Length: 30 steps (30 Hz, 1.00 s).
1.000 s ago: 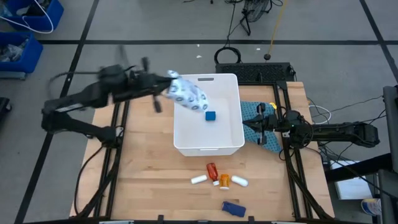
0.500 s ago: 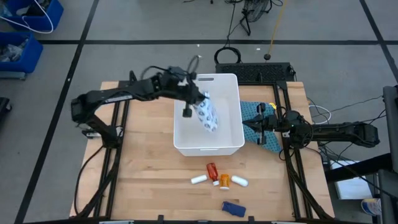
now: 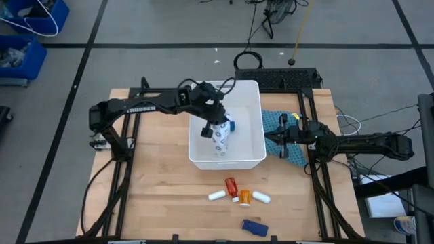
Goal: Pick & place medical supplies in basket/bin
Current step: Put the mailer bag into the white bin
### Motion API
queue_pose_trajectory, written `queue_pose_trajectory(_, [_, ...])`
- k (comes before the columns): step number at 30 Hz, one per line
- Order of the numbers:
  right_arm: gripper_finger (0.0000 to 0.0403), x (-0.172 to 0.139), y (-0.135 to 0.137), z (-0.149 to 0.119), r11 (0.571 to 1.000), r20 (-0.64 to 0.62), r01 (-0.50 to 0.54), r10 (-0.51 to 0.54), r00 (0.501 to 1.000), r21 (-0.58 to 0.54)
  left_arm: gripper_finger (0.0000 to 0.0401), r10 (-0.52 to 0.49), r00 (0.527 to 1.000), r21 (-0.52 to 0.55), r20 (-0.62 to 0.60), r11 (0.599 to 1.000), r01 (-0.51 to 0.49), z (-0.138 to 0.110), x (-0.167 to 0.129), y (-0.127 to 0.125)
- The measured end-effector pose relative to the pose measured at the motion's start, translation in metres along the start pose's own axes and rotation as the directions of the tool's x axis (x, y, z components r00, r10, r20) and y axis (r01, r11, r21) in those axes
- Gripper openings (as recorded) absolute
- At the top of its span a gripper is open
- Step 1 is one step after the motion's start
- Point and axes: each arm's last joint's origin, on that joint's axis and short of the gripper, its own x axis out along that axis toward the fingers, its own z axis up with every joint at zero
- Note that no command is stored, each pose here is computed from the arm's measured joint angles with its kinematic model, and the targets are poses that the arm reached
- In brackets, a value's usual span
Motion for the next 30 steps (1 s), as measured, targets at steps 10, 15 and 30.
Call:
queue_pose_trajectory(10, [0.0000,0.000,0.000,-0.001,1.000,-0.009,0.002,-0.002,1.000,0.000,0.0000,0.055,0.994,-0.011,0.097,0.998,-0.055,0.008,0.007,0.006])
queue_pose_trajectory(15, [0.0000,0.000,0.000,-0.001,1.000,-0.011,0.002,-0.002,1.000,-0.003,0.0000,0.015,0.998,-0.043,0.056,0.999,-0.013,-0.003,0.027,0.004])
queue_pose_trajectory(30, [0.0000,0.000,0.000,-0.001,1.000,-0.011,-0.001,0.001,1.000,0.000,0.0000,-0.080,0.984,-0.146,-0.160,0.988,0.057,-0.031,0.071,-0.018])
